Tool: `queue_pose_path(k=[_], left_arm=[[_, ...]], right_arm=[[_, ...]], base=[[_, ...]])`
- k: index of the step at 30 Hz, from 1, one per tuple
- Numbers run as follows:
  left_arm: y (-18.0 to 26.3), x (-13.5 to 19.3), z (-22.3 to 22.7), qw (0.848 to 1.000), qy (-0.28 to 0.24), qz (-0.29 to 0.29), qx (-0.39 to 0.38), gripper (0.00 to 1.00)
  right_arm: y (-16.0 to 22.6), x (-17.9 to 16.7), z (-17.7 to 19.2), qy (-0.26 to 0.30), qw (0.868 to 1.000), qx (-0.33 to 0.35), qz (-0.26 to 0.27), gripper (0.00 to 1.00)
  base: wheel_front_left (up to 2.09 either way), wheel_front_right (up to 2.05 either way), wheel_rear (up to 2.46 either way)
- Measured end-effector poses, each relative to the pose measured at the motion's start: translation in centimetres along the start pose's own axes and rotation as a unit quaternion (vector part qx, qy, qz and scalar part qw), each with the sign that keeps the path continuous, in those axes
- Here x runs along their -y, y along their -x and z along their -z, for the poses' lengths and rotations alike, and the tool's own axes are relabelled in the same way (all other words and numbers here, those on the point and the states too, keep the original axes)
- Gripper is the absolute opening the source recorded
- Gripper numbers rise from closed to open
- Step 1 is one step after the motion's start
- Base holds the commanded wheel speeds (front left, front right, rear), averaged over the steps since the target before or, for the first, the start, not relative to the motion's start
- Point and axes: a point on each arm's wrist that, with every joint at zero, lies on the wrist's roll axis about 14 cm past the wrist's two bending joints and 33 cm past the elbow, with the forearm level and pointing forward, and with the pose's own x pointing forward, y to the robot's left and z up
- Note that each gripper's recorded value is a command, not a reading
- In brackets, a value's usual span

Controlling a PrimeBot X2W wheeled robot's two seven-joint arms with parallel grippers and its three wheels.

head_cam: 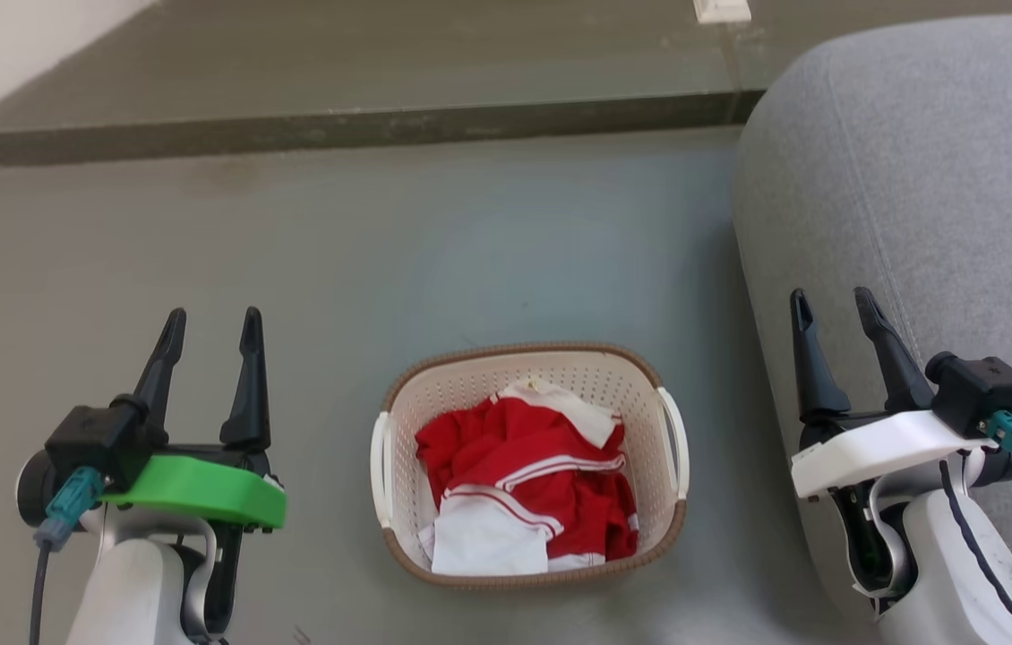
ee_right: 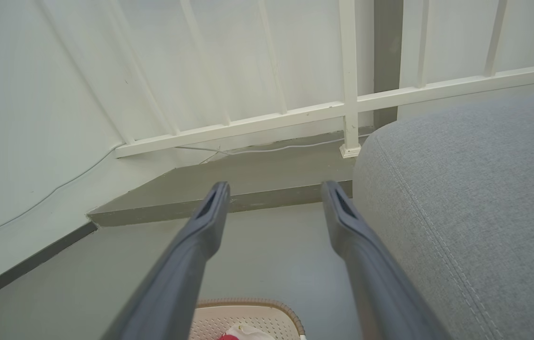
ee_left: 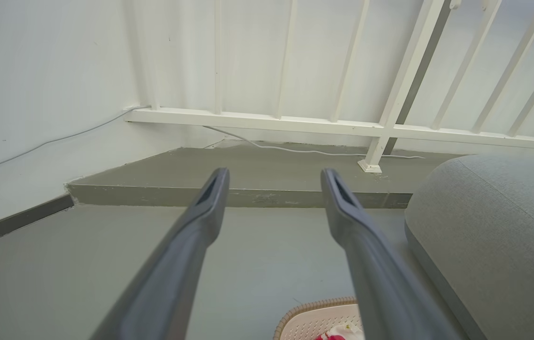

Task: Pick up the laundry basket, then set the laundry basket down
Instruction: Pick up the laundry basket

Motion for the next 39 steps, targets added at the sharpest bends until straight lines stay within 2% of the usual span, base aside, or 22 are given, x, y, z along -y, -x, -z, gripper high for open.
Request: queue_pose_path(k=[7,22,33,39], left_arm=[[-1.9,-0.1,2.7,1.0,0.01,0.006,-0.029,1.0],[-4.7,-1.0,13.9,0.985,0.055,0.007,-0.163,1.0],[-6.2,-1.5,21.7,0.962,0.072,0.011,-0.262,1.0],[-5.0,-1.6,26.4,0.94,0.094,0.008,-0.329,1.0]], right_arm=[[-0.9,1.0,3.3,0.0,0.999,-0.047,0.014,1.0],[-3.9,2.6,12.2,0.004,0.986,-0.165,0.017,1.0],[-5.7,3.5,18.9,0.013,0.969,-0.247,0.013,1.0],[-5.3,3.9,23.4,0.006,0.951,-0.308,0.015,1.0]], base=[[0.0,0.0,0.0],[0.0,0.0,0.0],[0.0,0.0,0.0],[0.0,0.0,0.0]])
